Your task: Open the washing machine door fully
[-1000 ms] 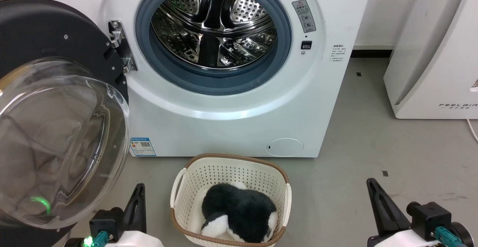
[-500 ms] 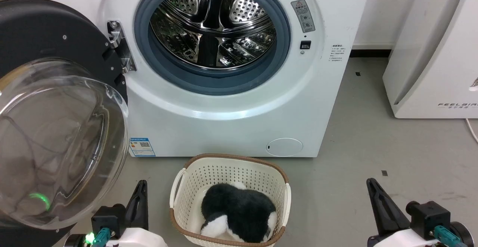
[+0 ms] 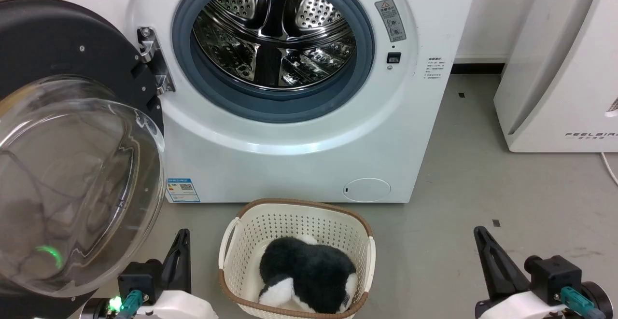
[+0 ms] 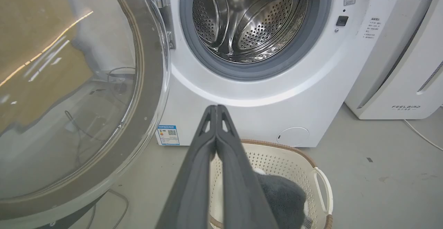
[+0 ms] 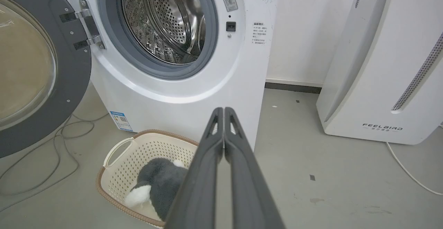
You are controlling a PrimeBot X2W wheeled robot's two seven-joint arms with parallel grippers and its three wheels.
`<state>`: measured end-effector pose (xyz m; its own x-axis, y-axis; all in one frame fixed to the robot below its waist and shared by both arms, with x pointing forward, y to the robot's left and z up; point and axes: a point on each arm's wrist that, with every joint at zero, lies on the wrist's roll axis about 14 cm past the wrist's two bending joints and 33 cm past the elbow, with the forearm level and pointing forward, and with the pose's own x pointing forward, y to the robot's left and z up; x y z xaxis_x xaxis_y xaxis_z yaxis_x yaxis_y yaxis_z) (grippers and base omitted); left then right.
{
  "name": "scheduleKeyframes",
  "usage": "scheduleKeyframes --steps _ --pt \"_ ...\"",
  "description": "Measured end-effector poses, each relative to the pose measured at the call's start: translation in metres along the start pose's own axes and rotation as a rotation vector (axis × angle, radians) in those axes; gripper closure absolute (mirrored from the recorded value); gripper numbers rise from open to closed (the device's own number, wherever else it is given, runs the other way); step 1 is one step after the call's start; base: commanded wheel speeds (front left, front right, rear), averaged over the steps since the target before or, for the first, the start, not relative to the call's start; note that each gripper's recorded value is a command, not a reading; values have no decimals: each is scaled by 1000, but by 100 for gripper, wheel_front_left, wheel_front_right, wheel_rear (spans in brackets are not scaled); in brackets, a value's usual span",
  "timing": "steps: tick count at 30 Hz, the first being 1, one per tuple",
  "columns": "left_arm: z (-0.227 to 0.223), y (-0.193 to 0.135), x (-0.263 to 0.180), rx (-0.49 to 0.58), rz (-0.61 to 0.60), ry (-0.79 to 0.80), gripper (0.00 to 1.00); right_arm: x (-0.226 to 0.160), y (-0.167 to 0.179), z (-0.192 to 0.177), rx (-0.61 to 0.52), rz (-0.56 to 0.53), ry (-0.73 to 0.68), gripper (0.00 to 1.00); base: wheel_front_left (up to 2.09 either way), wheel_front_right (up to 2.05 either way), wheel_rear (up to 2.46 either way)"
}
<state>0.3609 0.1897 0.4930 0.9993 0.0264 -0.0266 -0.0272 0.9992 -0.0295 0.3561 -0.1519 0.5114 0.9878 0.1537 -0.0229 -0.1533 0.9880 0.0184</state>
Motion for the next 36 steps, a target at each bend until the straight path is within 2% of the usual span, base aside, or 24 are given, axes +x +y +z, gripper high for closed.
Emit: scheduleKeyframes --steps 36 --pt "15 -9 5 28 -21 -16 100 5 -4 5 -31 -10 -3 100 0 0 0"
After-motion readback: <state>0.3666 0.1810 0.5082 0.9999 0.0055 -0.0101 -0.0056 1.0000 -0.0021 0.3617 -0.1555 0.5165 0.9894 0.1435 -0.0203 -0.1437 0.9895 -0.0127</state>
